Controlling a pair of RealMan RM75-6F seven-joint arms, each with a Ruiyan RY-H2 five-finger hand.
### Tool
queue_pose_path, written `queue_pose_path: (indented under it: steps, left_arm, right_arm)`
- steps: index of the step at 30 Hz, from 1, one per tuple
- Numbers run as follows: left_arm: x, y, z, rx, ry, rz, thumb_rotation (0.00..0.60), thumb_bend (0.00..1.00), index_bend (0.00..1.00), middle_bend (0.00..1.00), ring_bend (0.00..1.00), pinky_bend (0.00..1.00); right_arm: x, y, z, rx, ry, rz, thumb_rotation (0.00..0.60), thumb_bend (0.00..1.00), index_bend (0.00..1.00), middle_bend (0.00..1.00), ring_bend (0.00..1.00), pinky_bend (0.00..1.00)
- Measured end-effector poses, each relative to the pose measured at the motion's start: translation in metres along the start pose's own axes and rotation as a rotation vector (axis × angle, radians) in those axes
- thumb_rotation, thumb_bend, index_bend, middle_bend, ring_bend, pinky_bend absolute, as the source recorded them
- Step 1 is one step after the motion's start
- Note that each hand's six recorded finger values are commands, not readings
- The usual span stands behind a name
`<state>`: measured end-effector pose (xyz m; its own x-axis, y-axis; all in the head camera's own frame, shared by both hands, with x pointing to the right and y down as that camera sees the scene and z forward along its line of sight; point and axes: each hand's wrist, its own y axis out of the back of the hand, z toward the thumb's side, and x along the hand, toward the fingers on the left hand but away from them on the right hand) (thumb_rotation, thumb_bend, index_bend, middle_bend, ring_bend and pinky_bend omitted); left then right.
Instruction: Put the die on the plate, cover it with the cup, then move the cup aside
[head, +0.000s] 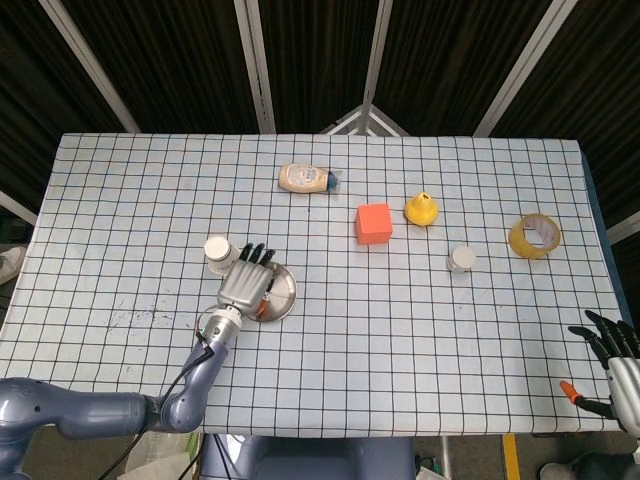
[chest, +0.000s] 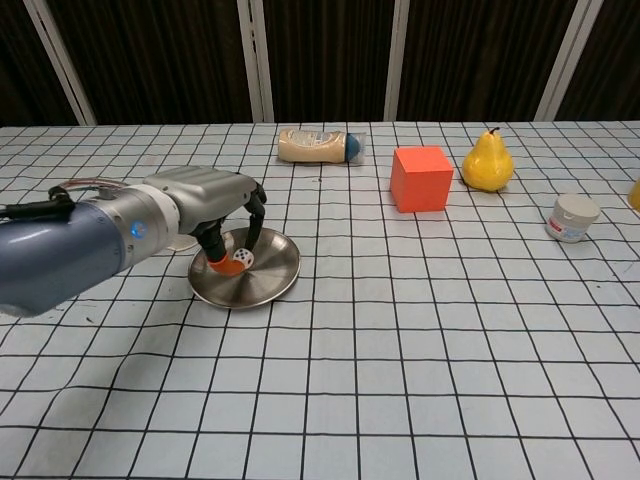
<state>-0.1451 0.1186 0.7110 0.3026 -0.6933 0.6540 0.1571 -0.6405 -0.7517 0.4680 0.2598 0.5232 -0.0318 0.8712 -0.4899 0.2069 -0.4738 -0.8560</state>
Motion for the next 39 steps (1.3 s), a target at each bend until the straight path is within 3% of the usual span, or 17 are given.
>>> queue_pose_path:
  steps: [10,22,27,29,33,39]
  left_arm:
    - [0.02,-0.011,0.018,-0.011,-0.009,-0.007,0.6,0.43,0.49,0.07,0.0,0.0]
    - [0.013,0.002,0.002,-0.003,0.011,0.015,0.6,0.41,0.45,0.05,0.0,0.0]
    - [0.008,0.007,-0.01,-0.003,0.031,0.018,0.6,0.31,0.33,0.02,0.0,0.0]
    - [0.006,0.007,-0.012,-0.014,0.032,0.014,0.6,0.3,0.24,0.02,0.0,0.0]
    - [0.001,0.014,-0.015,-0.07,0.032,0.011,0.6,0.3,0.18,0.03,0.0,0.0]
    - [-0.006,0.048,-0.037,-0.105,0.068,0.085,0.6,0.3,0.04,0.0,0.0,0.0]
  right_arm:
    - [-0.001,-0.003,-0.001,0.004,-0.001,0.011,0.6,0.23,0.23,0.09,0.09,0.0]
    - [-0.001,-0.003,0.002,0.001,0.008,0.009,0.6,0.23,0.23,0.09,0.09,0.0]
    - [-0.001,-0.004,0.002,0.005,0.008,0.011,0.6,0.23,0.23,0.09,0.09,0.0]
    - [-0.001,-0.004,0.003,0.005,0.008,0.013,0.6,0.23,0.23,0.09,0.09,0.0]
    - [-0.001,-0.005,0.003,0.008,0.007,0.016,0.6,0.23,0.23,0.09,0.09,0.0]
    - [-0.001,-0.008,0.006,0.013,0.012,0.028,0.6,0.23,0.23,0.09,0.09,0.0]
